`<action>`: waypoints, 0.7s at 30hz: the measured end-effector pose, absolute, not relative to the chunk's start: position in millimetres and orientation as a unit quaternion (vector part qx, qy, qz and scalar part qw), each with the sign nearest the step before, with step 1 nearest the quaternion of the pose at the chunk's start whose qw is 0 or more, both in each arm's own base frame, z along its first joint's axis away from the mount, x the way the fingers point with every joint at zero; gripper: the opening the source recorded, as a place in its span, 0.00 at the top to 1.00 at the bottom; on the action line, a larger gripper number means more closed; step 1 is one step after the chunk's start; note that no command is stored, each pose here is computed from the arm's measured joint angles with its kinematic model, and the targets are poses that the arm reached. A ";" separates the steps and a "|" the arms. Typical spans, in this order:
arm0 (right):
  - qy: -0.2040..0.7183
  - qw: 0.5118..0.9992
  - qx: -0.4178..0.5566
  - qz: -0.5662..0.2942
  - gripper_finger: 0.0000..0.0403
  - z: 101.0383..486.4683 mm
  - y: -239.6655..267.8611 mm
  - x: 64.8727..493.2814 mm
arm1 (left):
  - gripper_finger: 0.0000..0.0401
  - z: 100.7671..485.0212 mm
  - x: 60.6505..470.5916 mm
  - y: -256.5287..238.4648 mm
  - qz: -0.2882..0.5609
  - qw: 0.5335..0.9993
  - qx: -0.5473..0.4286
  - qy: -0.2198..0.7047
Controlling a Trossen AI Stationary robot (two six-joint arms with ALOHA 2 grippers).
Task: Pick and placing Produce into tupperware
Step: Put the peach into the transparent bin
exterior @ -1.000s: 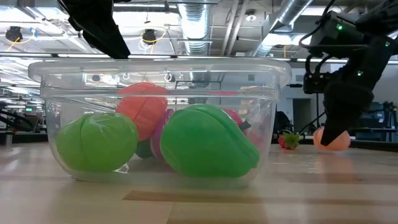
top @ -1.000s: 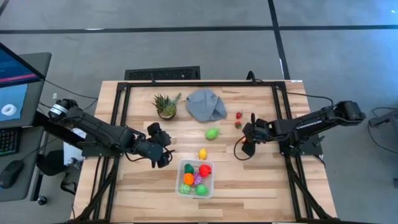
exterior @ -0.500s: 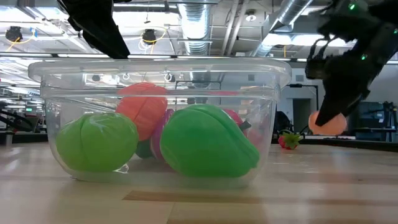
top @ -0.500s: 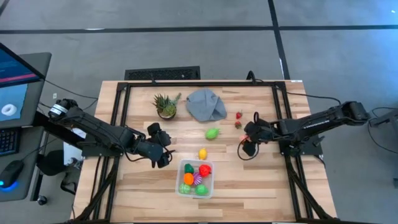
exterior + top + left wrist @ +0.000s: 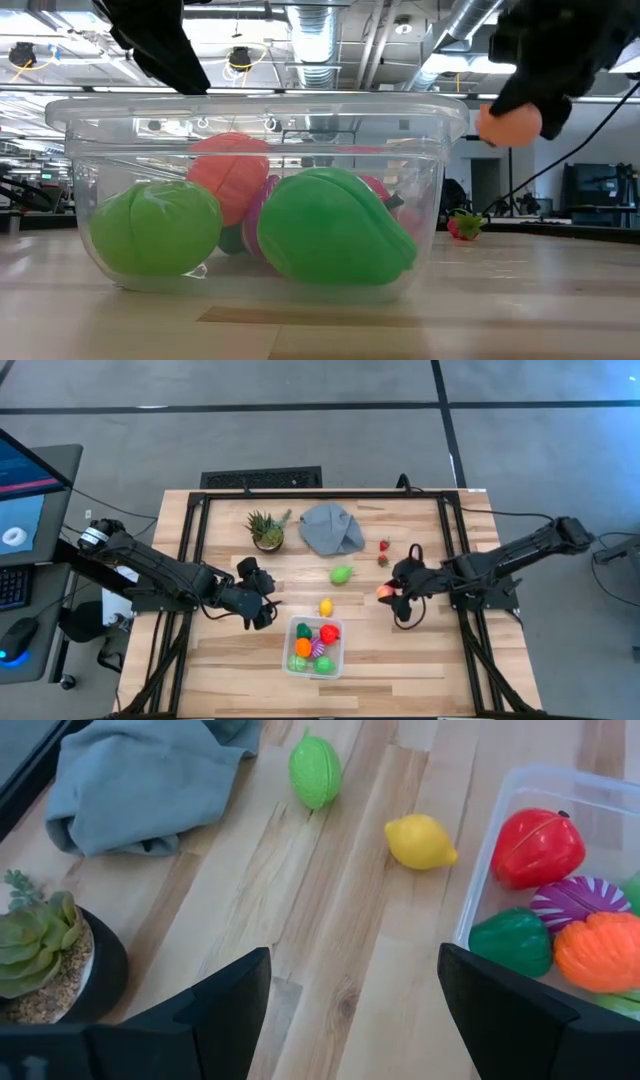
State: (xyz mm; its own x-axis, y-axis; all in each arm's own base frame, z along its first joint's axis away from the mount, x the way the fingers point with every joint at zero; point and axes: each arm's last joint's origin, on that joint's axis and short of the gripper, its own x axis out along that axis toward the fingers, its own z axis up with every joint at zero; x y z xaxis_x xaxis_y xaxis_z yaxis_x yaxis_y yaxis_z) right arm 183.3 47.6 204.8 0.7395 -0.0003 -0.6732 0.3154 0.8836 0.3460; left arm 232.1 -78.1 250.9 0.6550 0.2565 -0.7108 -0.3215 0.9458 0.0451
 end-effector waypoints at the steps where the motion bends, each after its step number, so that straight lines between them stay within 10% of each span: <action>1: 0.344 0.908 0.226 -0.080 0.35 207.2 49.9 184.2 | 0.30 250.9 232.1 -78.1 0.160 0.909 -0.045 0.383; 21: 0.210 0.942 0.261 0.014 0.35 234.5 95.9 197.2 | 0.30 254.5 236.5 -80.1 0.159 0.917 -0.083 0.356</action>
State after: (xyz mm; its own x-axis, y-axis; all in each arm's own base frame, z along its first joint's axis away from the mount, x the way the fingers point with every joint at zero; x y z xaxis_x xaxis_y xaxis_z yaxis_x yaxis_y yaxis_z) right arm 197.2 95.9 234.5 0.9110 0.1368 -0.3890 0.0826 0.8637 0.4972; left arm 236.5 -80.1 254.5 0.6960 0.2332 -0.6791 -0.3516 0.9353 -0.0391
